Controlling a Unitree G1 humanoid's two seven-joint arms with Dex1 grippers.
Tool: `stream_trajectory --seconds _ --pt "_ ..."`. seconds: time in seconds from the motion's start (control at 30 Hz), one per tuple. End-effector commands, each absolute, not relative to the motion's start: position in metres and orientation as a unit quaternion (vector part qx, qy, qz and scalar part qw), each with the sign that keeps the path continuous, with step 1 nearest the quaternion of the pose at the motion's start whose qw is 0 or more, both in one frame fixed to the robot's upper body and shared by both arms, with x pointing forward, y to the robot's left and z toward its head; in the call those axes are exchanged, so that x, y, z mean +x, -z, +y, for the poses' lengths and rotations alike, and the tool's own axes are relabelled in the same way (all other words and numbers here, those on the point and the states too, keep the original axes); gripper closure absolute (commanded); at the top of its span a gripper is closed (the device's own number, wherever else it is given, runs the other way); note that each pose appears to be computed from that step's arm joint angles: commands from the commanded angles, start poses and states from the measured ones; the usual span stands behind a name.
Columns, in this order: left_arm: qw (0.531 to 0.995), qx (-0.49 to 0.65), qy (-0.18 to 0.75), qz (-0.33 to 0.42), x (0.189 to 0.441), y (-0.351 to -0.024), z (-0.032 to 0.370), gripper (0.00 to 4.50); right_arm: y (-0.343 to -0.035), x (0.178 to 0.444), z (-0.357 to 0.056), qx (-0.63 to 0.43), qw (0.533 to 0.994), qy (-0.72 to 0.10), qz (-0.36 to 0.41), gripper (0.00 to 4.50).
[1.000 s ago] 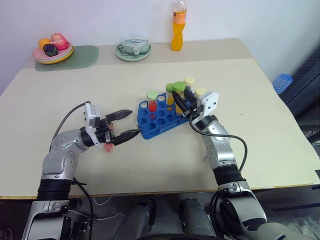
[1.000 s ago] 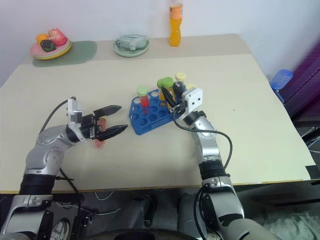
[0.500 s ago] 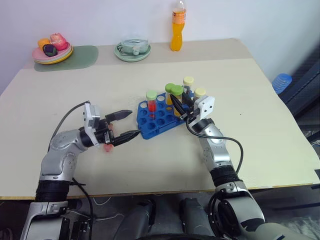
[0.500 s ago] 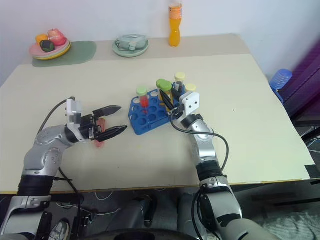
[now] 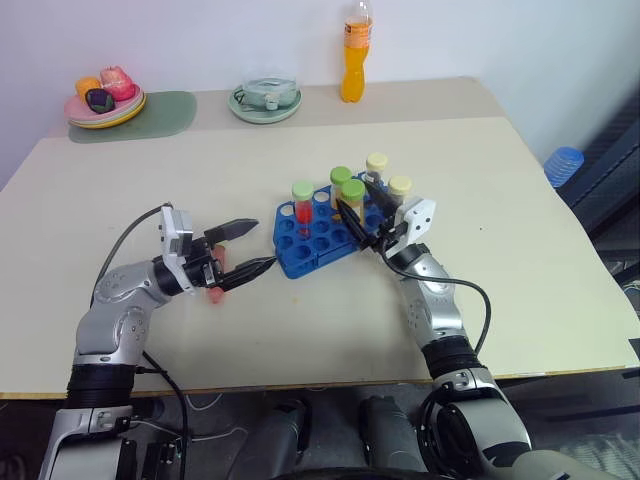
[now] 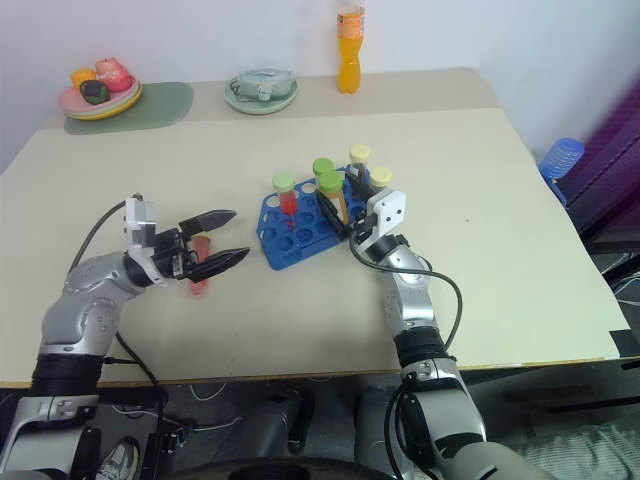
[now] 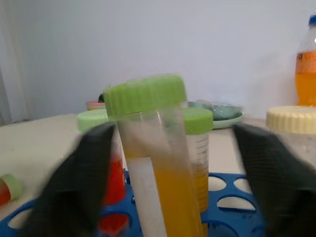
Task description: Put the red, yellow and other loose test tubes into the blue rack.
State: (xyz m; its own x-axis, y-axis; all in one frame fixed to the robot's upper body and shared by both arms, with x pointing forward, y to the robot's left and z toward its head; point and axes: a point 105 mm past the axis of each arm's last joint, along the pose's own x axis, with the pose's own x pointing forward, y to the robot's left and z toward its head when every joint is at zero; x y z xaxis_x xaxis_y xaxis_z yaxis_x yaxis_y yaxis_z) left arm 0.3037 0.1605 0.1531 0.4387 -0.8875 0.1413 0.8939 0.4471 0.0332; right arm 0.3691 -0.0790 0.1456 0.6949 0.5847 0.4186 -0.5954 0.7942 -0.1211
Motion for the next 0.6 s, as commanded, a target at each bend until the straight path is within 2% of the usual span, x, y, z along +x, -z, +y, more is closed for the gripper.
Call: stream_trajectory --seconds 0.03,0.3,0.5,0.6 --pt "0.858 -0.013 0.503 -0.100 0.308 -0.168 0.167 0.00 -0.160 0.366 -0.079 -0.022 0.912 -0.319 -0.256 0.02" --pt "0.883 -0.041 0.453 -0.112 0.316 -0.177 0.174 0.00 -0.172 0.354 -0.091 -0.074 0.900 -0.338 -0.266 0.02" --pt "0.930 -0.044 0.337 -0.144 0.330 -0.199 0.192 0.00 -0.166 0.332 -0.107 -0.123 0.899 -0.360 -0.219 0.02" --pt "0.954 -0.017 0.268 -0.135 0.335 -0.206 0.199 0.00 -0.161 0.316 -0.117 -0.142 0.898 -0.376 -0.180 0.02"
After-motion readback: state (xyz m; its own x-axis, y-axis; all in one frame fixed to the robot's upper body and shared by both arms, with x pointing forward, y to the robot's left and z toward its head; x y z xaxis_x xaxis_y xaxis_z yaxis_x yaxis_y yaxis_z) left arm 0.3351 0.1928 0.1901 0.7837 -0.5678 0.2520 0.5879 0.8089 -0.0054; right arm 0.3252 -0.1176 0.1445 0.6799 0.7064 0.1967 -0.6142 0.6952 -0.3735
